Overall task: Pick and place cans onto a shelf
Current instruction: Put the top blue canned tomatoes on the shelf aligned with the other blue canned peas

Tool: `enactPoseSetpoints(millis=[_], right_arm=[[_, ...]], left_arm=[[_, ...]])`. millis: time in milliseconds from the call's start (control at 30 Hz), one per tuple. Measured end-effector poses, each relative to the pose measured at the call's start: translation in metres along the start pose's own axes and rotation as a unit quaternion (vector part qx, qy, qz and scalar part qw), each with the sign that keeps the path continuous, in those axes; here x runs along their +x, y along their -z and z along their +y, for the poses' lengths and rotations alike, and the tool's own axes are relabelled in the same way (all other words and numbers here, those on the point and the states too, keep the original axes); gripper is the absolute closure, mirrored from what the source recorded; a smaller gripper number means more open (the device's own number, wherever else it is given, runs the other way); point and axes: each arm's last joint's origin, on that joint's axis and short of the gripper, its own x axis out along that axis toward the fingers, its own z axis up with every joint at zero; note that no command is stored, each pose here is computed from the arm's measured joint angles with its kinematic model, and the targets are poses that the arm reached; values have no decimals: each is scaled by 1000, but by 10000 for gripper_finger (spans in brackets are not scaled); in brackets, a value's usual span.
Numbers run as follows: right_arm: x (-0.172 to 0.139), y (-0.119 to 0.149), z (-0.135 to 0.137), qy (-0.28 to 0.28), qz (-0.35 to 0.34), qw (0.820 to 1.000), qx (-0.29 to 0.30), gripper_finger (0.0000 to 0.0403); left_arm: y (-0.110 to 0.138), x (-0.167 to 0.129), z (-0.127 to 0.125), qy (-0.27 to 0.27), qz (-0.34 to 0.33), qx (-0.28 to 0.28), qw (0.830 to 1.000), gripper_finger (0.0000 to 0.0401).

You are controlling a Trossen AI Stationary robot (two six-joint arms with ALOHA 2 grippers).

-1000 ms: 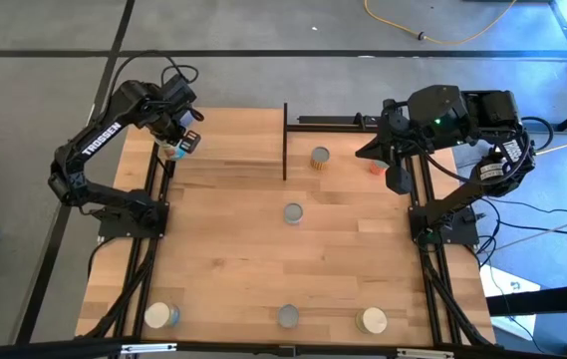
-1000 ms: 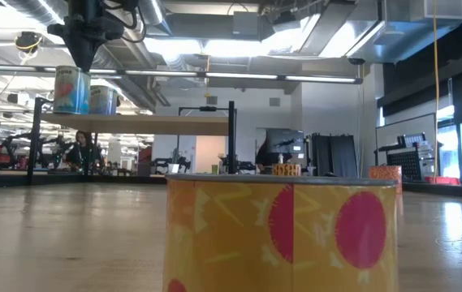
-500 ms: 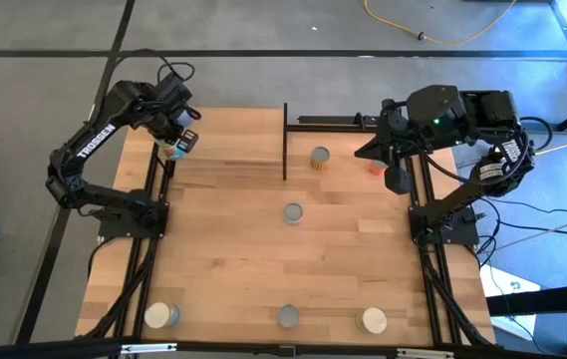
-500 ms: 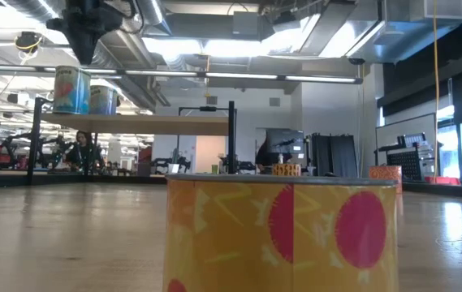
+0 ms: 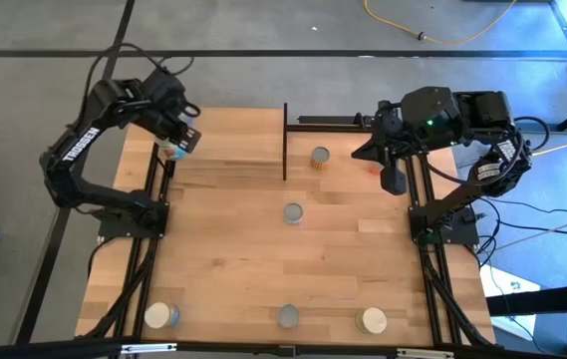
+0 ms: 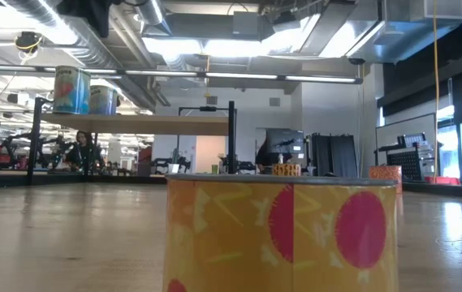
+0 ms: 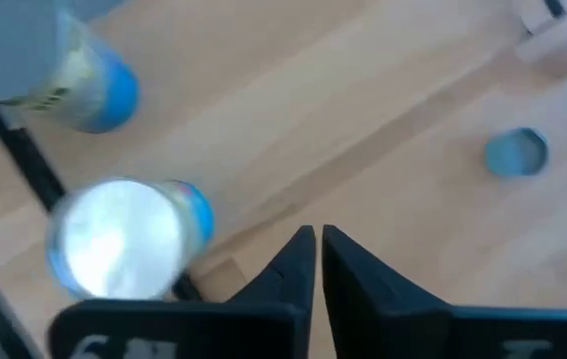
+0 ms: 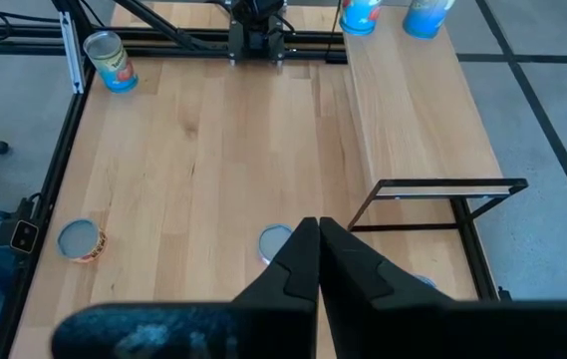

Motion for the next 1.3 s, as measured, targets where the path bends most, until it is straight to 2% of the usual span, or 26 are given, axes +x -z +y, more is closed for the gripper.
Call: enactPoseSetpoints(millis=[200,367,567,833,1300], right_arm=[[0,0,0,0,0,1000,0,392],[0,0,0,0,1,1000,0,392],[0,2,0,0,8,1000,-1,392],[0,2,0,0,9,1000,-1,392],[0,3,0,-1,14,1000,-1,392]], left_arm=[[8,1,-18,28,15,-4,999,400],[20,24,-30,5,58,-4,998,400],[32,46,-27,-54,77,3,996,401],[34,54,-23,-113,59,2,992,401],[29,70,0,-159,84,-12,984,401]])
